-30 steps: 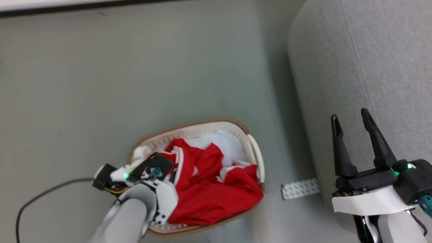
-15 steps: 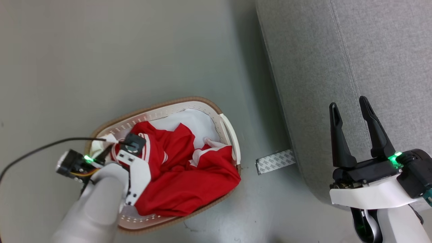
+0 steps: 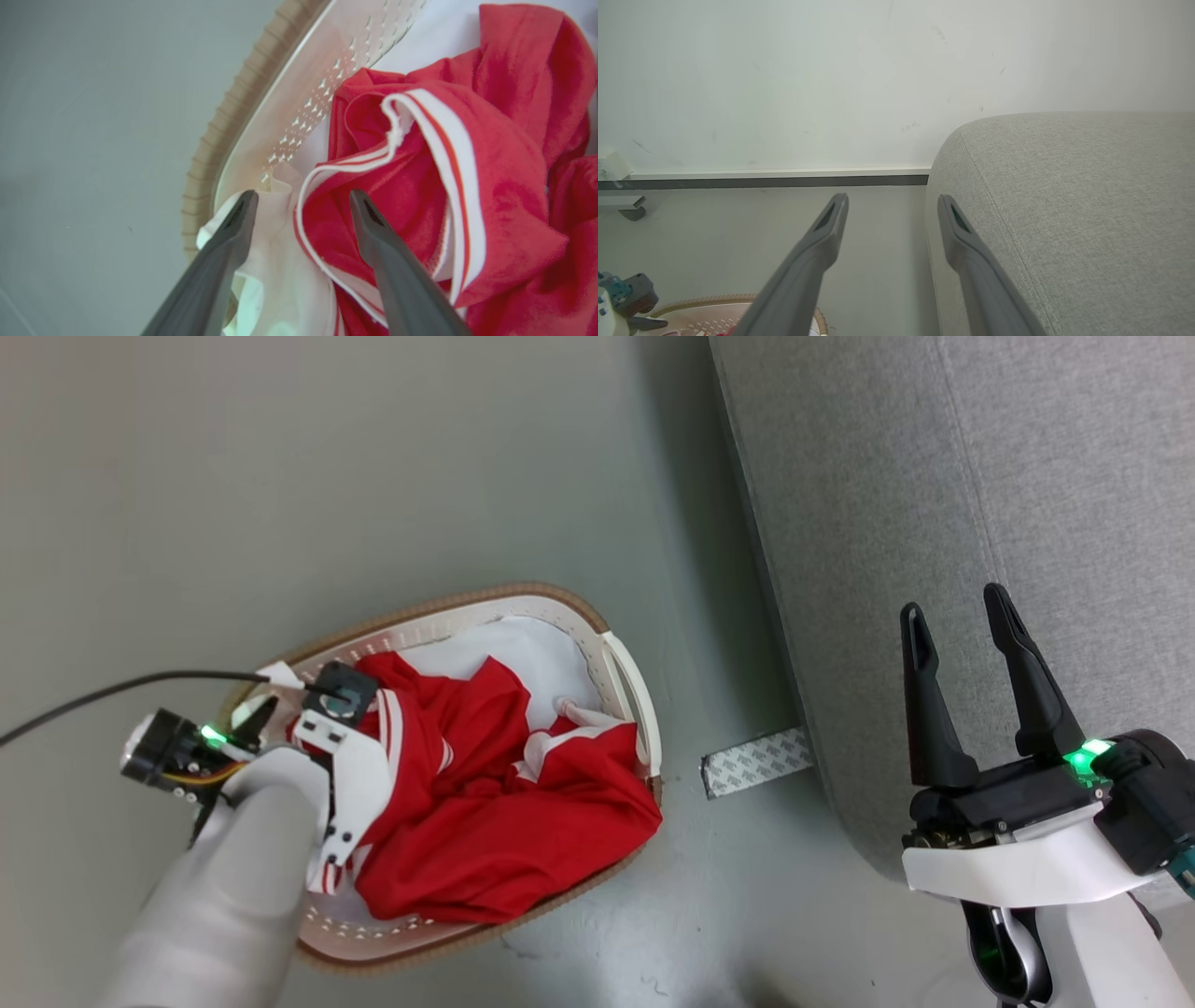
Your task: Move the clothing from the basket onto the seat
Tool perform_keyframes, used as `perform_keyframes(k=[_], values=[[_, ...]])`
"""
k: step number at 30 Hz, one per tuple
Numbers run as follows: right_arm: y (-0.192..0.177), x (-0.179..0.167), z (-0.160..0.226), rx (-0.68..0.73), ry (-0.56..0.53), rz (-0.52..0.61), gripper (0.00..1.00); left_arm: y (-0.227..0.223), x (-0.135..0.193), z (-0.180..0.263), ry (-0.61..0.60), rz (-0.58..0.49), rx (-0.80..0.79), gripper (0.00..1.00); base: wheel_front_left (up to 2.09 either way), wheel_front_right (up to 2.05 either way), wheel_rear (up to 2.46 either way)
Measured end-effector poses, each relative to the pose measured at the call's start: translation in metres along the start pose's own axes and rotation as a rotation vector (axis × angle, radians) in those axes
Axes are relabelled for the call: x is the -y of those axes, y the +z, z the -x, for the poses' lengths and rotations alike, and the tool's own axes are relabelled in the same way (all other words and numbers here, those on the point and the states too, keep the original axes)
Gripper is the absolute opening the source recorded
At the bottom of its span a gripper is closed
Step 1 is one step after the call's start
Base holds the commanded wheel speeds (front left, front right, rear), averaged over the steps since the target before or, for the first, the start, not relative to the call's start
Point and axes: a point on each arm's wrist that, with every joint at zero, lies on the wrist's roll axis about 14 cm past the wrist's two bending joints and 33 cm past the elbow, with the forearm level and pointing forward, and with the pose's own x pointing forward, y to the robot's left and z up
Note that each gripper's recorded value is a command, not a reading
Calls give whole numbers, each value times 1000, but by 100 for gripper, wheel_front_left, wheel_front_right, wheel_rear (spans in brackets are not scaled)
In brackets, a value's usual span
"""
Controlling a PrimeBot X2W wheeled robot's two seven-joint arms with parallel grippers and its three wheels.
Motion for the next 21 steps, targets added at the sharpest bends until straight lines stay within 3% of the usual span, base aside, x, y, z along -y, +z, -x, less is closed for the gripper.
perform_keyframes(k=[8,9,13,21], values=[[-18,1,-5,-42,-1,1,100,-10,0,-21,-19,-8,-31,100,0,0,0],[-19,2,-5,-46,-3,2,100,-13,1,-23,-23,-9,-36,85,0,0,0],[-22,4,-6,-52,-7,1,100,-20,5,-28,-35,-23,-51,0,0,0,0],[-14,9,-7,-33,-18,13,100,1,16,-20,-63,24,10,0,0,0,0]])
